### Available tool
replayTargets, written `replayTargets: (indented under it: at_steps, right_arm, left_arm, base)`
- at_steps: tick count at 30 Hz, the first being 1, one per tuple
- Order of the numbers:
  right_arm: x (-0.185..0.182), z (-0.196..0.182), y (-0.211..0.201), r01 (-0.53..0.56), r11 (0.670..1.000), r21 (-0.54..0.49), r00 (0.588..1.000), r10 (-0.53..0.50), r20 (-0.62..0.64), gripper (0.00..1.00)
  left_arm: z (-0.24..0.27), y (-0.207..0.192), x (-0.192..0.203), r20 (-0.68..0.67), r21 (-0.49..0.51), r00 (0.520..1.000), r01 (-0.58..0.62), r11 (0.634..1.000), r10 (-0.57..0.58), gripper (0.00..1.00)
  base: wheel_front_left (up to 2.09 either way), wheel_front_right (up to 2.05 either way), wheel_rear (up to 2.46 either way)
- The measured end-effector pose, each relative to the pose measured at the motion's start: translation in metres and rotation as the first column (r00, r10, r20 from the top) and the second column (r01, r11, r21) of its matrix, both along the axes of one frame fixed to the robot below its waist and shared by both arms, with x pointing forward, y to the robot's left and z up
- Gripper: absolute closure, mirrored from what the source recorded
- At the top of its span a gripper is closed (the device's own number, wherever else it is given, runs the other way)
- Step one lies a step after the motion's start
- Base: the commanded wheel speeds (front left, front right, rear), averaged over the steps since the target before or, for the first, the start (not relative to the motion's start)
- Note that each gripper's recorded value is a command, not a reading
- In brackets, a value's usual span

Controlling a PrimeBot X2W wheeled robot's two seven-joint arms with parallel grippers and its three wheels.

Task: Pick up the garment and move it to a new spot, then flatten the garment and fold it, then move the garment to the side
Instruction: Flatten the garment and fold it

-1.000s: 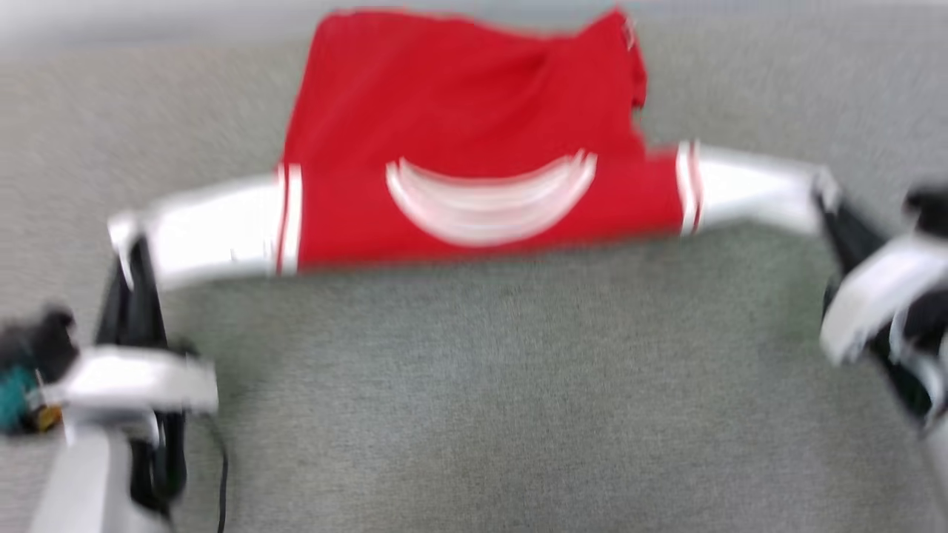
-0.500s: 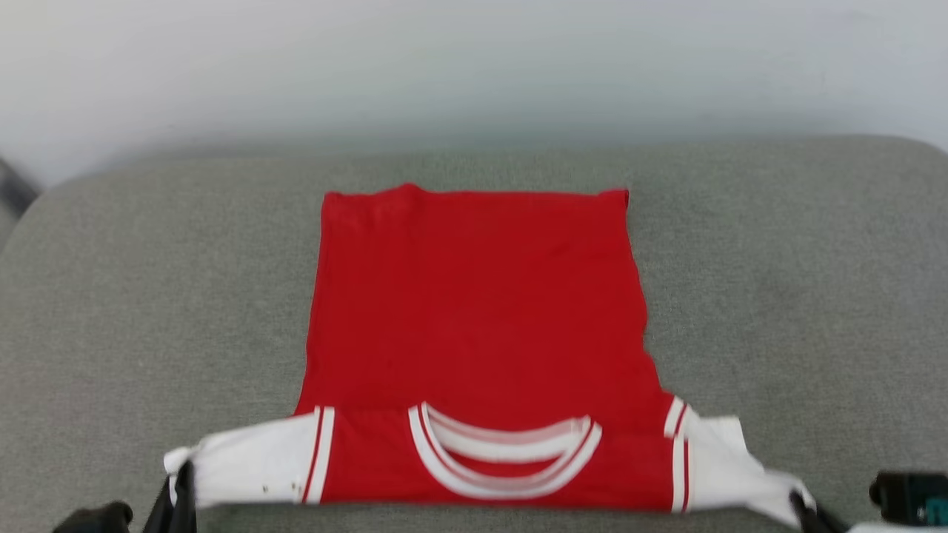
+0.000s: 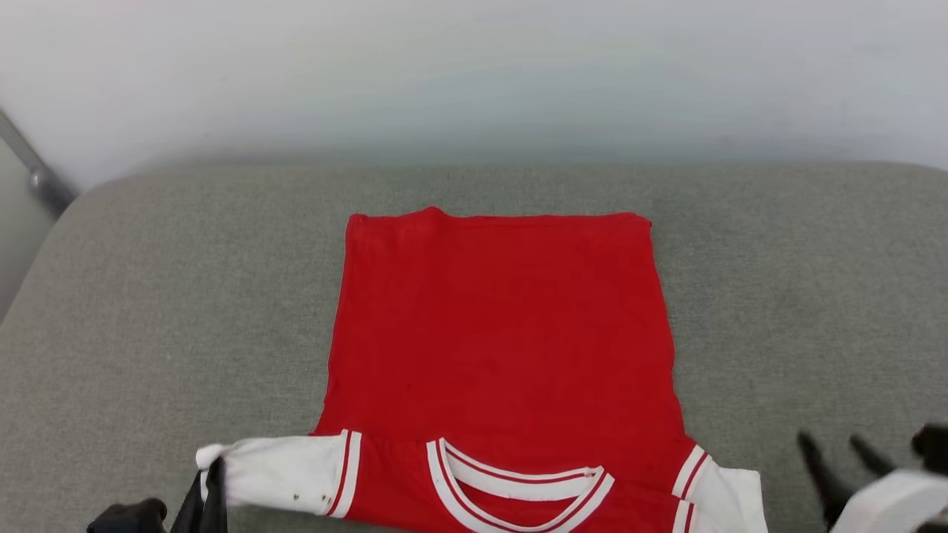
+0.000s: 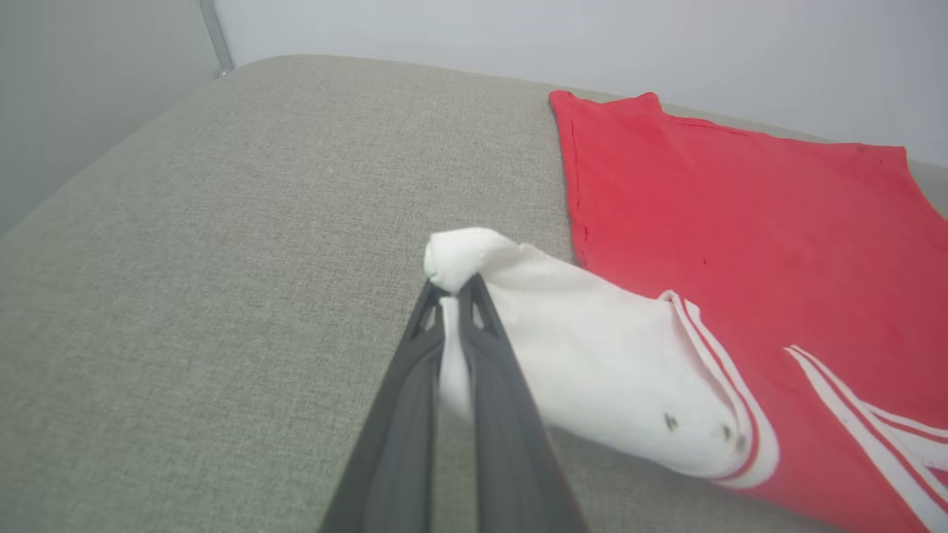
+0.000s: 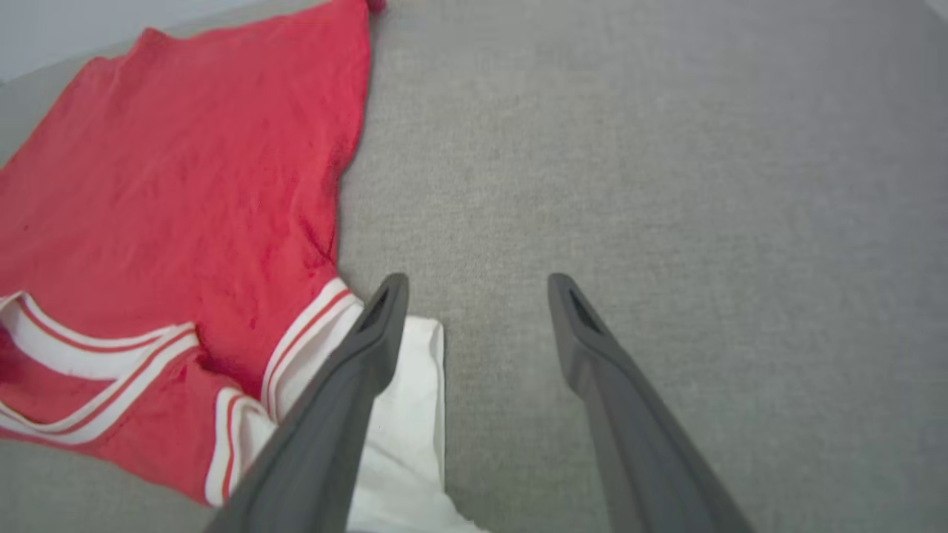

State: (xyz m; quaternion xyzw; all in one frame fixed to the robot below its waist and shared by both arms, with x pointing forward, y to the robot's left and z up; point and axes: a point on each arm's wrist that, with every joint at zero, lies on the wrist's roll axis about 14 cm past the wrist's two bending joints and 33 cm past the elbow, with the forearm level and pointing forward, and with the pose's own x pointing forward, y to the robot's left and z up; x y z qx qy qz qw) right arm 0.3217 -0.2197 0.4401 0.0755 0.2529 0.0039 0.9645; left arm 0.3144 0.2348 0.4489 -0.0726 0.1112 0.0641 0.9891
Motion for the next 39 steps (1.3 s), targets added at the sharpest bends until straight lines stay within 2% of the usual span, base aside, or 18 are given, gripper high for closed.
replayTargets:
  at_steps: [2,4,10,18,22,26,33,34,35,36,39]
  right_arm:
    - [0.027,0.013,-0.008,0.040,0.999,0.020,0.997,-0.041,0.072,0.00]
    - [0.052,0.014,-0.012,0.065,0.997,0.045,0.993,-0.069,0.091,0.00]
    - [0.142,0.016,-0.004,0.039,0.996,0.079,0.995,-0.046,0.085,0.00]
    - [0.235,-0.006,0.032,-0.067,0.993,0.098,0.988,0.080,-0.132,0.00]
    - [0.256,-0.027,0.062,-0.136,0.983,0.120,0.947,0.164,-0.275,0.00]
    - [0.270,-0.043,0.083,-0.182,0.975,0.130,0.910,0.217,-0.354,0.00]
    - [0.265,-0.079,0.100,-0.216,0.965,0.149,0.822,0.262,-0.505,0.00]
    - [0.265,-0.081,0.100,-0.213,0.964,0.157,0.814,0.264,-0.517,0.36]
    - [0.264,-0.082,0.100,-0.211,0.964,0.162,0.808,0.265,-0.526,0.64]
    - [0.264,-0.082,0.100,-0.211,0.964,0.163,0.804,0.266,-0.532,0.98]
    - [0.263,-0.082,0.099,-0.207,0.964,0.169,0.801,0.266,-0.536,1.00]
  left_arm:
    - [0.007,-0.003,0.008,0.029,0.005,1.000,0.006,1.000,-0.006,1.00]
    - [0.013,-0.006,0.018,0.051,0.001,0.999,0.011,1.000,-0.011,1.00]
    - [0.026,-0.024,0.050,0.121,-0.003,0.991,0.050,0.999,-0.049,1.00]
    - [0.016,-0.031,0.079,0.143,-0.019,0.988,0.065,0.998,-0.061,1.00]
    - [0.009,-0.029,0.088,0.140,-0.017,0.989,0.058,0.998,-0.055,1.00]
    - [0.004,-0.025,0.092,0.137,-0.015,0.990,0.044,0.999,-0.042,1.00]
    - [-0.007,-0.018,0.093,0.115,-0.009,0.993,0.028,1.000,-0.027,1.00]
    - [-0.009,-0.018,0.093,0.111,-0.009,0.993,0.026,1.000,-0.025,1.00]
    - [-0.010,-0.017,0.093,0.109,-0.008,0.994,0.025,1.000,-0.024,1.00]
    - [-0.010,-0.017,0.093,0.109,-0.008,0.994,0.024,1.000,-0.023,1.00]
    - [-0.011,-0.016,0.093,0.109,-0.008,0.994,0.023,1.000,-0.022,1.00]
  base:
    - [0.00,0.00,0.00]
    - [0.00,0.00,0.00]
    - [0.00,0.00,0.00]
    - [0.00,0.00,0.00]
    - [0.00,0.00,0.00]
    - [0.00,0.00,0.00]
    - [0.00,0.00,0.00]
    - [0.00,0.00,0.00]
    - [0.00,0.00,0.00]
    - [0.00,0.00,0.00]
    - [0.00,0.00,0.00]
